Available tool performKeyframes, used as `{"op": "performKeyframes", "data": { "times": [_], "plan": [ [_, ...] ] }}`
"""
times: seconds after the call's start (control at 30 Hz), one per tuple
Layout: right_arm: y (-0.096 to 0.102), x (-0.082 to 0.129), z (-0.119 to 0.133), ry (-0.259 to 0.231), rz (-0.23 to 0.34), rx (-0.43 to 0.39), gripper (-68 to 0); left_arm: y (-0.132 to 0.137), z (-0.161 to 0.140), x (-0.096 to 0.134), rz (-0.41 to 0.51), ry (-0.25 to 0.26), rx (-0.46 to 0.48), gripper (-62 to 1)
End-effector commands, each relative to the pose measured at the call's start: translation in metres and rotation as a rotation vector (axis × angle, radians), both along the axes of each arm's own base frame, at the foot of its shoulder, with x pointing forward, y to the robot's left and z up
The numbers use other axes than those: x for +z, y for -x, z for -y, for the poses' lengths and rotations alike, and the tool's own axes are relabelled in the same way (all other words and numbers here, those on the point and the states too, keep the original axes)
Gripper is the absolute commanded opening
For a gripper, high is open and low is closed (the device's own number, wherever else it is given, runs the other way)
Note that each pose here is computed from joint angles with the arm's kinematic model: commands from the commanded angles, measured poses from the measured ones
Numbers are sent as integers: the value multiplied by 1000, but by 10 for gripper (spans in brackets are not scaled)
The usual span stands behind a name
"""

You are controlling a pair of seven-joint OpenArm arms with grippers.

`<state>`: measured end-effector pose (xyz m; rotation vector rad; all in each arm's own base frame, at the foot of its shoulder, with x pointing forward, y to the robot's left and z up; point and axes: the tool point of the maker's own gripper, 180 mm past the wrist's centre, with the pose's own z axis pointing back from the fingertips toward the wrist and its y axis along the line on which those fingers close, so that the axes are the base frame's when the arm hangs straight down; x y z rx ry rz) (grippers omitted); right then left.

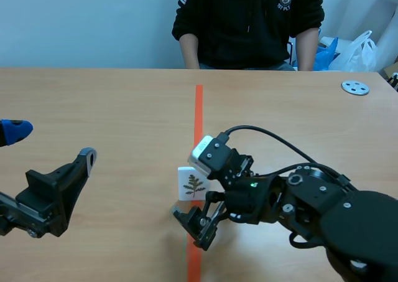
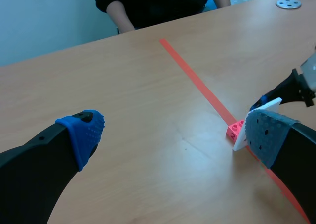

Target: Sort the leaf by its shape. The table is split by an orange tape line. A compound leaf with several leaflets goes to the left side, a simple leaf with one blade goes to the right side. Return to the home posture when a red brick is placed on the table.

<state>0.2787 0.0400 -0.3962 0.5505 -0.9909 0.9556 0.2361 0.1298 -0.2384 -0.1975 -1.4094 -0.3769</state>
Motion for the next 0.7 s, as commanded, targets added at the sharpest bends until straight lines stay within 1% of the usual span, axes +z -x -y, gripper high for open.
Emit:
{"op": "performKeyframes", "data": {
  "times": [0.0,0.13,0.27,0.3,0.4,0.43,0.47,0.67],
  "plan": [
    [-13,14,-6,-27,45,-1,-116,-1,3,8,30,18,-3,4],
    [-11,12,-13,-35,46,-1,-116,-1,3,8,30,17,-3,4],
    [-10,11,-14,-34,45,2,-119,-1,3,8,30,17,-3,4],
    [-10,11,-14,-33,44,2,-139,-1,3,8,30,17,-3,4],
    [-10,10,-13,-26,41,2,-234,-1,3,8,30,17,-3,4],
    [-10,10,-12,-25,41,2,-255,-1,3,8,29,17,-3,4],
    [-10,9,-12,-24,41,2,-267,-1,3,8,29,17,-3,4],
    [-10,10,-11,-25,42,2,-267,-1,3,8,29,17,-3,4]
  ]
}}
